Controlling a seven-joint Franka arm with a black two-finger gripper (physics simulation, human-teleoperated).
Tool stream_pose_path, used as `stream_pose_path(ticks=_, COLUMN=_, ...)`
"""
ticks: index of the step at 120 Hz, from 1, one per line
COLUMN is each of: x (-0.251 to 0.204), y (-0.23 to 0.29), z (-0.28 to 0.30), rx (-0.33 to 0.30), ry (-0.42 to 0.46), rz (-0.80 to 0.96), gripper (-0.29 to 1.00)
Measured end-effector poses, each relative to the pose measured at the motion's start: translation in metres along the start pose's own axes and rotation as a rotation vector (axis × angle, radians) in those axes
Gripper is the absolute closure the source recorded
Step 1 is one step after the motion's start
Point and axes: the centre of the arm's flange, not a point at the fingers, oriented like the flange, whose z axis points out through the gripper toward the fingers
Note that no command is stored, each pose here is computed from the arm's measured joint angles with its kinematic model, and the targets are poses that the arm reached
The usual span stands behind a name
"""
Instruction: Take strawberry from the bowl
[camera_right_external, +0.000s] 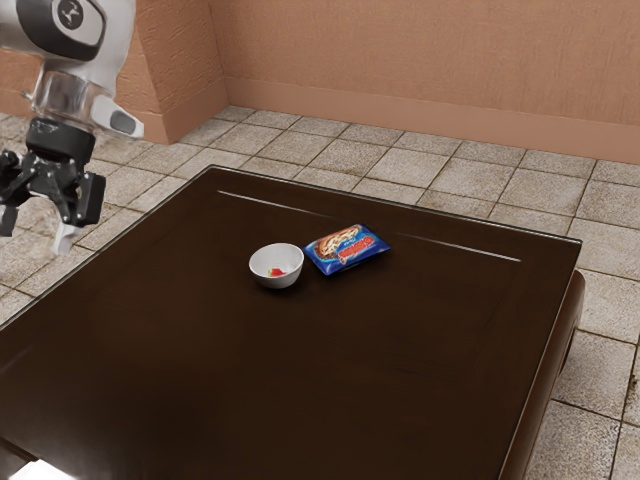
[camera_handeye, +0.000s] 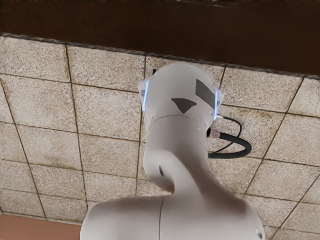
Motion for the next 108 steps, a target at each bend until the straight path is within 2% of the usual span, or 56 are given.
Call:
stream_pose_path(ticks=6, x=0.001, y=0.028, z=-0.023, rx=0.049, ry=0.201, rz=0.025, gripper=0.0)
stream_pose_path(ticks=8, x=0.005, y=0.039, z=-0.025, rx=0.066, ry=0.241, rz=0.038, gripper=0.0)
stream_pose_path(ticks=12, x=0.034, y=0.06, z=-0.019, rx=0.1, ry=0.262, rz=0.071, gripper=0.0)
stream_pose_path(ticks=16, x=0.084, y=0.068, z=-0.026, rx=0.119, ry=0.281, rz=0.103, gripper=0.0)
stream_pose_path(ticks=21, x=0.172, y=0.072, z=-0.035, rx=0.144, ry=0.325, rz=0.185, gripper=0.0)
stream_pose_path(ticks=27, x=0.262, y=0.05, z=-0.047, rx=0.144, ry=0.412, rz=0.262, gripper=0.0)
stream_pose_path(ticks=31, x=0.301, y=0.042, z=-0.05, rx=0.164, ry=0.469, rz=0.318, gripper=0.0)
stream_pose_path(ticks=36, x=0.328, y=0.038, z=-0.055, rx=0.203, ry=0.535, rz=0.387, gripper=0.0)
stream_pose_path(ticks=42, x=0.34, y=0.047, z=-0.063, rx=0.264, ry=0.608, rz=0.487, gripper=0.0)
stream_pose_path(ticks=51, x=0.33, y=0.072, z=-0.076, rx=0.35, ry=0.7, rz=0.646, gripper=0.0)
stream_pose_path(ticks=64, x=0.339, y=0.098, z=-0.076, rx=0.437, ry=0.766, rz=0.84, gripper=0.01)
stream_pose_path(ticks=72, x=0.346, y=0.091, z=-0.066, rx=0.458, ry=0.783, rz=0.916, gripper=0.01)
stream_pose_path(ticks=88, x=0.351, y=0.05, z=-0.05, rx=0.466, ry=0.83, rz=0.976, gripper=0.1)
stream_pose_path(ticks=98, x=0.362, y=0.015, z=-0.041, rx=0.453, ry=0.881, rz=0.965, gripper=0.14)
stream_pose_path(ticks=108, x=0.372, y=0.008, z=-0.04, rx=0.467, ry=0.948, rz=0.989, gripper=0.16)
